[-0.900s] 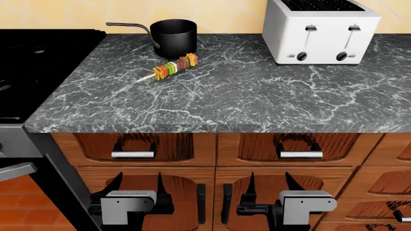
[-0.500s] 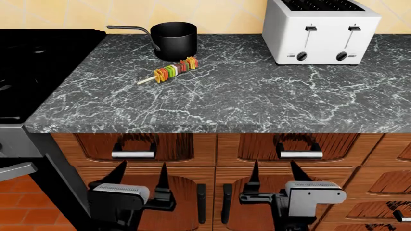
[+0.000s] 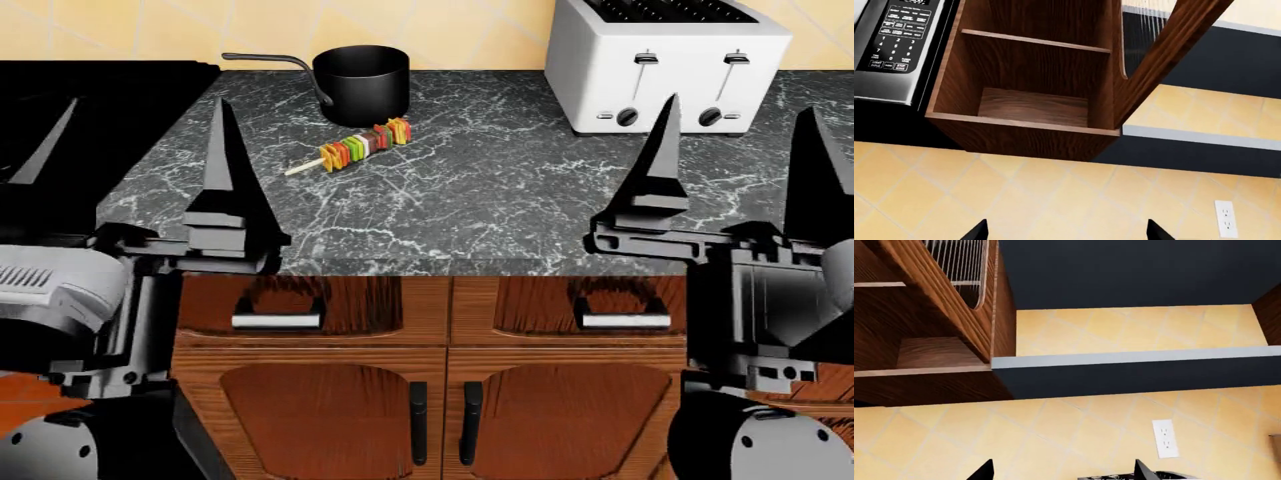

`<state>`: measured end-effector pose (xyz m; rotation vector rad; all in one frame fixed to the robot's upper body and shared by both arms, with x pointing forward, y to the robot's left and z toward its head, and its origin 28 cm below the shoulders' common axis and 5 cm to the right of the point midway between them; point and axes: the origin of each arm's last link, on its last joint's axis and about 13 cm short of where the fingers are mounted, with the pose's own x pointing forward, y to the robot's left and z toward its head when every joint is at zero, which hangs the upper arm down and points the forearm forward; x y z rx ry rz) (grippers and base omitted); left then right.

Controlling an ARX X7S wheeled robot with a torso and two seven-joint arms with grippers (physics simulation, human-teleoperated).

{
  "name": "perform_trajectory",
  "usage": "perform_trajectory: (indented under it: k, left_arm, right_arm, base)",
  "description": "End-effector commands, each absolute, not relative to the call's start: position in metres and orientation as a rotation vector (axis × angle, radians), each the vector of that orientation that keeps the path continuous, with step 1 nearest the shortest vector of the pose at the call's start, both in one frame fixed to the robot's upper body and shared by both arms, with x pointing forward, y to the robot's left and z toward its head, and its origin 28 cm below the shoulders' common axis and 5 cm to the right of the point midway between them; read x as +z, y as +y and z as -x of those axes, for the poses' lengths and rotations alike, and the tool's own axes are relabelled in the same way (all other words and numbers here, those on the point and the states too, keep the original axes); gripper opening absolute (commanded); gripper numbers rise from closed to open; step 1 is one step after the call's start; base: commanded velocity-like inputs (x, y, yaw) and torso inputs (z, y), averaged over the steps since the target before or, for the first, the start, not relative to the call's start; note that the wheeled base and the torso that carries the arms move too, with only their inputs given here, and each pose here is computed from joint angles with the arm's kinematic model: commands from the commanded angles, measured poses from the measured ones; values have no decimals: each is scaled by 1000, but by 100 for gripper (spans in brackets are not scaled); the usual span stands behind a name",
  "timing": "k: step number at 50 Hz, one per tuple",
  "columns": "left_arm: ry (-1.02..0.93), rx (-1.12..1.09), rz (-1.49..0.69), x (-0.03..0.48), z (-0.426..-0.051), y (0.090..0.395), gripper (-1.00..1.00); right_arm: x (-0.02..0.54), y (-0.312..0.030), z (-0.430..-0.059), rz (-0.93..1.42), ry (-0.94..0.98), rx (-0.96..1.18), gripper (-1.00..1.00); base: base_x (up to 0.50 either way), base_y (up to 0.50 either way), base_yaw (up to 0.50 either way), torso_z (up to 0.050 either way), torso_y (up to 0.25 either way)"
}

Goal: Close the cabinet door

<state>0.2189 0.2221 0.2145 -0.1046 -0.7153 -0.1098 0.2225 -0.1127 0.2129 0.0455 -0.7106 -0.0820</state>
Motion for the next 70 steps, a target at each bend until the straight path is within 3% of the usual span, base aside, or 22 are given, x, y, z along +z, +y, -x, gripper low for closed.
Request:
perform_trajectory:
  k: [1, 16, 40, 47, 70]
  left_arm:
    - [-874, -123, 109, 250, -201, 225, 100]
    - [-837, -178, 172, 248, -198, 225, 100]
    - [-824, -180, 148, 244, -202, 225, 100]
    - [-817, -182, 147, 242, -202, 224, 100]
    - [-807, -211, 161, 239, -202, 222, 100]
  right_arm:
    - [253, -108, -205, -35, -889, -74, 100]
    - [260, -110, -191, 1, -981, -63, 100]
    - [260, -114, -189, -50, -960, -71, 100]
    - [254, -112, -194, -52, -935, -44, 100]
    - [231, -109, -194, -57, -941, -27, 100]
  base:
    - [0, 0, 0, 0, 0]
    - [0, 0, 0, 0, 0]
    - [0, 500, 0, 0, 0]
    - [7, 70, 0, 0, 0]
    - [492, 0, 0, 0, 0]
